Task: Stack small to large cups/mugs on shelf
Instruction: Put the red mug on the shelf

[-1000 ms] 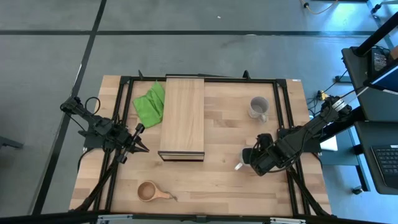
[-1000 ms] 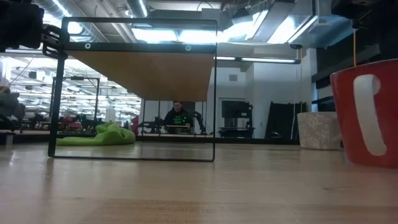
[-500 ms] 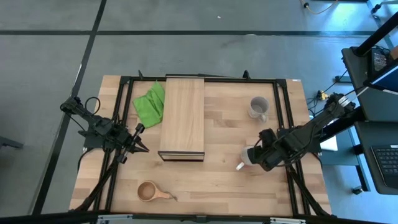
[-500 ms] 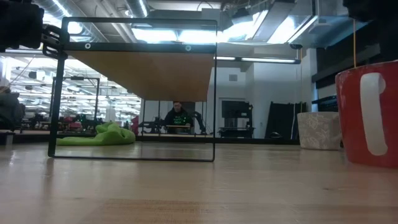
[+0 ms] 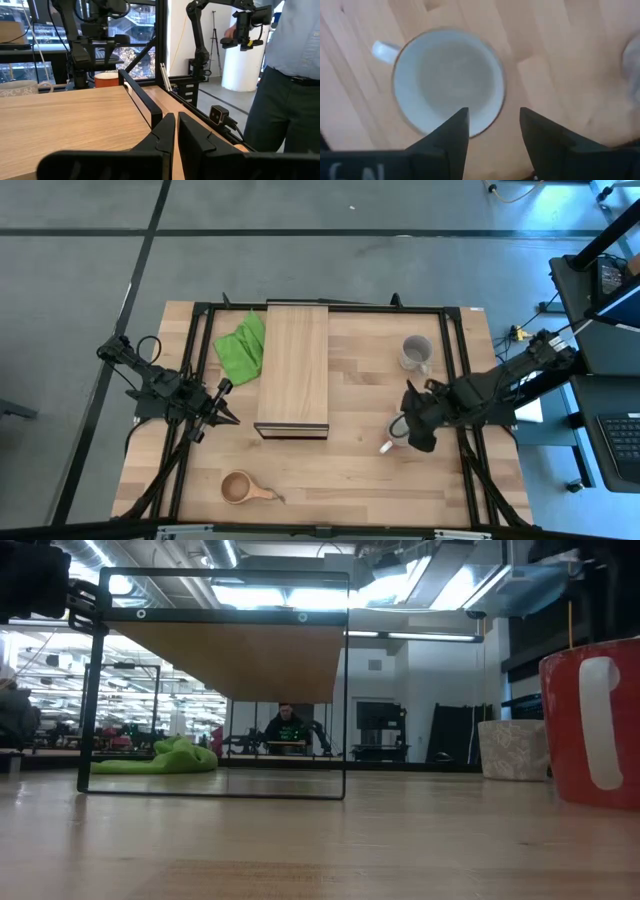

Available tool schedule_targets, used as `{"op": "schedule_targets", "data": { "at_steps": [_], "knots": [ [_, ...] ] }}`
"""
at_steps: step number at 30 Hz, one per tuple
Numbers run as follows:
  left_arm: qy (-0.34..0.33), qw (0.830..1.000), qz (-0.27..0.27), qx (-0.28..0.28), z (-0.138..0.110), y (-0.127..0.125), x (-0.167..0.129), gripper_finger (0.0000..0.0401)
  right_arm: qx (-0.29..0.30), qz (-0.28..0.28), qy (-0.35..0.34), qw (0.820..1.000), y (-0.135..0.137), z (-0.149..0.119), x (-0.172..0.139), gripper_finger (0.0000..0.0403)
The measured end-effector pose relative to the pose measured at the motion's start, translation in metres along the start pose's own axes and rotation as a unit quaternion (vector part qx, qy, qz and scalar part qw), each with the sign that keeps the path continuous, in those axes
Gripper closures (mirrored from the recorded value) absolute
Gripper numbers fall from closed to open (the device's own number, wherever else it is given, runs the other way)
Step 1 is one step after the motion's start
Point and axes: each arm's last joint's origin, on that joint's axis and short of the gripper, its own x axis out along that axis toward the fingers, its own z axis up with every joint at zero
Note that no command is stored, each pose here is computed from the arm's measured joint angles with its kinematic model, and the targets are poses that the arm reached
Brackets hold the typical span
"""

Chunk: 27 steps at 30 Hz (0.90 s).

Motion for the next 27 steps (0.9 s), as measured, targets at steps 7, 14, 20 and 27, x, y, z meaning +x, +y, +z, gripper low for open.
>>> {"op": "schedule_targets", "data": {
  "at_steps": [7, 14, 20, 27],
  "knots": [
    [0.000, 1.000, 0.000, 0.000, 0.000, 0.000, 0.000, 0.0387, -0.089, 0.029, -0.023, 0.995, -0.012, 0.023, 0.004, 0.0226],
    [0.000, 1.000, 0.000, 0.000, 0.000, 0.000, 0.000, 0.0387, -0.178, 0.070, 0.011, 0.981, -0.012, 0.031, 0.014, 0.0226],
    [0.000, 1.000, 0.000, 0.000, 0.000, 0.000, 0.000, 0.0387, -0.252, 0.062, 0.035, 0.965, -0.006, 0.036, 0.028, 0.0226],
    [0.000, 1.000, 0.000, 0.000, 0.000, 0.000, 0.000, 0.0387, -0.286, 0.056, 0.041, 0.956, 0.000, 0.042, 0.041, 0.0226]
  ]
}}
